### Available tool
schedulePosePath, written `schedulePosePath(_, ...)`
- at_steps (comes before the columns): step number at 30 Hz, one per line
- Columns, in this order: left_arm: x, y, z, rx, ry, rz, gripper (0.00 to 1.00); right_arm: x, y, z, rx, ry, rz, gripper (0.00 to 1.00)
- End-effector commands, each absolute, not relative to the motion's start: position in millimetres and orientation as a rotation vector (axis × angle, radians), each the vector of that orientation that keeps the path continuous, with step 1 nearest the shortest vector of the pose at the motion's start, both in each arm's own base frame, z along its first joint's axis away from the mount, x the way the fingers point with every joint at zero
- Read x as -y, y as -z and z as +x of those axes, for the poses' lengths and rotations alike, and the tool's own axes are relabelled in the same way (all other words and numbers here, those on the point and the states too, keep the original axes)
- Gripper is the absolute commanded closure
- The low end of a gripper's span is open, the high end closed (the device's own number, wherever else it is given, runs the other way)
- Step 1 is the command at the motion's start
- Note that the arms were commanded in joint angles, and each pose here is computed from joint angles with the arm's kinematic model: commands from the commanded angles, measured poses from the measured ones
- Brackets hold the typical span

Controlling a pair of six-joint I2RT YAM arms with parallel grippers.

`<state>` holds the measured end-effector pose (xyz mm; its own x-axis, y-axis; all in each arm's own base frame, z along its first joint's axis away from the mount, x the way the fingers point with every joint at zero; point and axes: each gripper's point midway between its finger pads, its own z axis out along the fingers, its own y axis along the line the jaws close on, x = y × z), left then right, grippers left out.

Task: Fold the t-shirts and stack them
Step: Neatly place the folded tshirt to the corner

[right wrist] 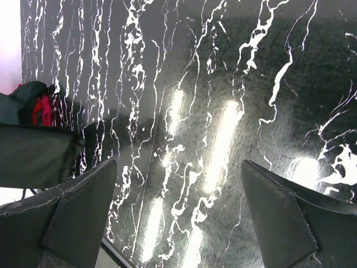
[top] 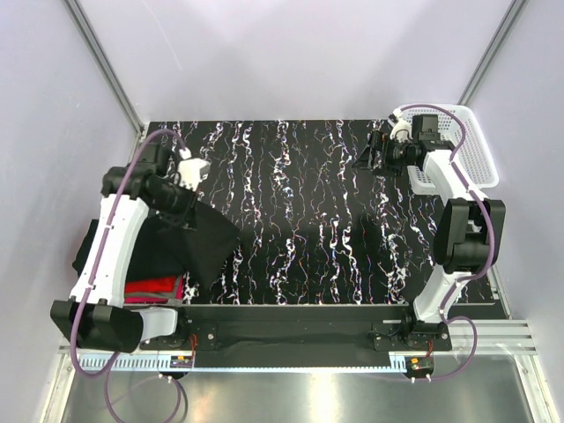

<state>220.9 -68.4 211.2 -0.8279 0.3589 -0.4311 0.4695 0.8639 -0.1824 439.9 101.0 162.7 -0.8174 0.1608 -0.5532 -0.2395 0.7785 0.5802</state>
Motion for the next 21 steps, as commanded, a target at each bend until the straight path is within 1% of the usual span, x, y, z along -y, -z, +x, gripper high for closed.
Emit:
schedulePosePath(1,54.3,-241.1,218.8,-2.584,0.344,0.598,1.00,-105.0,-180.1,451.3,-2.319,-0.904,-0.084,0.00)
schedulePosePath(10,35.9,-280.3,209.0,-2.468,0.293,0.478,1.00,-107.6,-173.6,454.6,-2.333,-0.937,-0.066,0.00)
schedulePosePath(16,27.5,-286.6,195.4,-2.464,0.242,0.460,1.00,-109.1,-167.2,457.1,-2.342,-0.944,-0.052,0.00)
schedulePosePath(21,20.3,-294.7,194.5,-2.458,0.204,0.444,1.00,-112.4,-166.7,458.0,-2.337,-0.945,-0.062,0.00)
